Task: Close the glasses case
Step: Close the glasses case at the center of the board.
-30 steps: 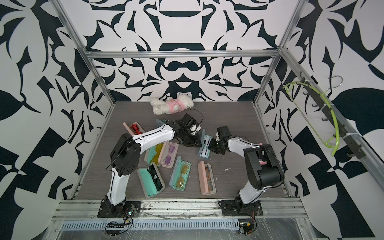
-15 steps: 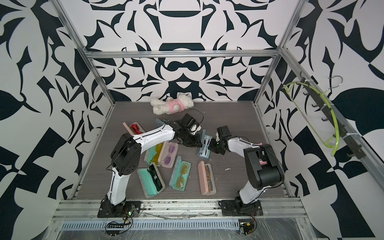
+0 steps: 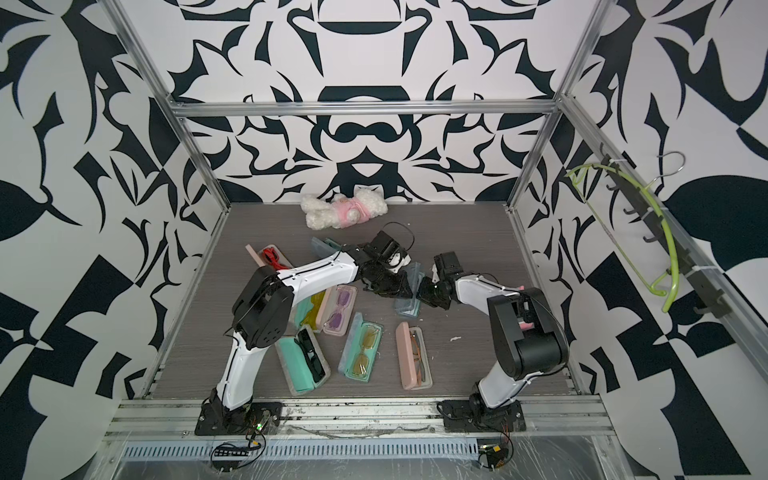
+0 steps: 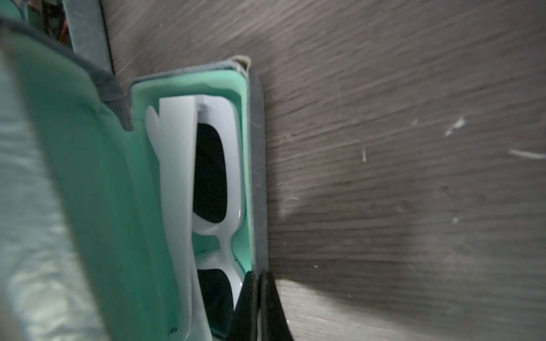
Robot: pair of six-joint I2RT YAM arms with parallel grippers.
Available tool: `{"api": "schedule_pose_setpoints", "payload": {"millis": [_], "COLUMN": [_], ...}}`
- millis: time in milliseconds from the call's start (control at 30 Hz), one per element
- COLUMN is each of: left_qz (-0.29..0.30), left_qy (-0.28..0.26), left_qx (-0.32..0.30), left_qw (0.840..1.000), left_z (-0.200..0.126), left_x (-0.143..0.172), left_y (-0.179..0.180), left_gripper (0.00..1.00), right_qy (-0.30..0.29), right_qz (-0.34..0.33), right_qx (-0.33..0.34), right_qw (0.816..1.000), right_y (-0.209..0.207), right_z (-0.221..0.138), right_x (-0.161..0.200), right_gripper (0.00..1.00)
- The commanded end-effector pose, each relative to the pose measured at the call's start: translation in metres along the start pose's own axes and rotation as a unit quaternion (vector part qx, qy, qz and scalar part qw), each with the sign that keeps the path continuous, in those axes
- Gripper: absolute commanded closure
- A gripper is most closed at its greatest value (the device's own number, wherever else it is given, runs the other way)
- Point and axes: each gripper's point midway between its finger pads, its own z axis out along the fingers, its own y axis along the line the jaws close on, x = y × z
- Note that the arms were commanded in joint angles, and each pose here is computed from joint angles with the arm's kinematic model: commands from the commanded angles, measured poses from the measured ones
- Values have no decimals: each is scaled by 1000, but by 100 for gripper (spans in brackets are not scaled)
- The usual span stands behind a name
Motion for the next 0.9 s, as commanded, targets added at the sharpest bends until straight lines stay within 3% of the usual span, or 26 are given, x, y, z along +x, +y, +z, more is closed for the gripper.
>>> {"api": "schedule_pose_setpoints", "payload": {"millis": [0, 867], "left_qz": [-32, -46], "left_qy": [46, 24], "left_qx": [-28, -9], "left_qw": [998, 999], "left_z": [24, 18], "left_x": [22, 6], "left_y": [25, 19], "left_gripper": [82, 77], "right_qy": [1, -19], "right_qz": [2, -1], "right_qx": [2, 4], "right_qw": [1000, 1000], "right_y": [-2, -5], "right_z": [3, -22], "right_x": [0, -13], "right_gripper": [98, 92]}}
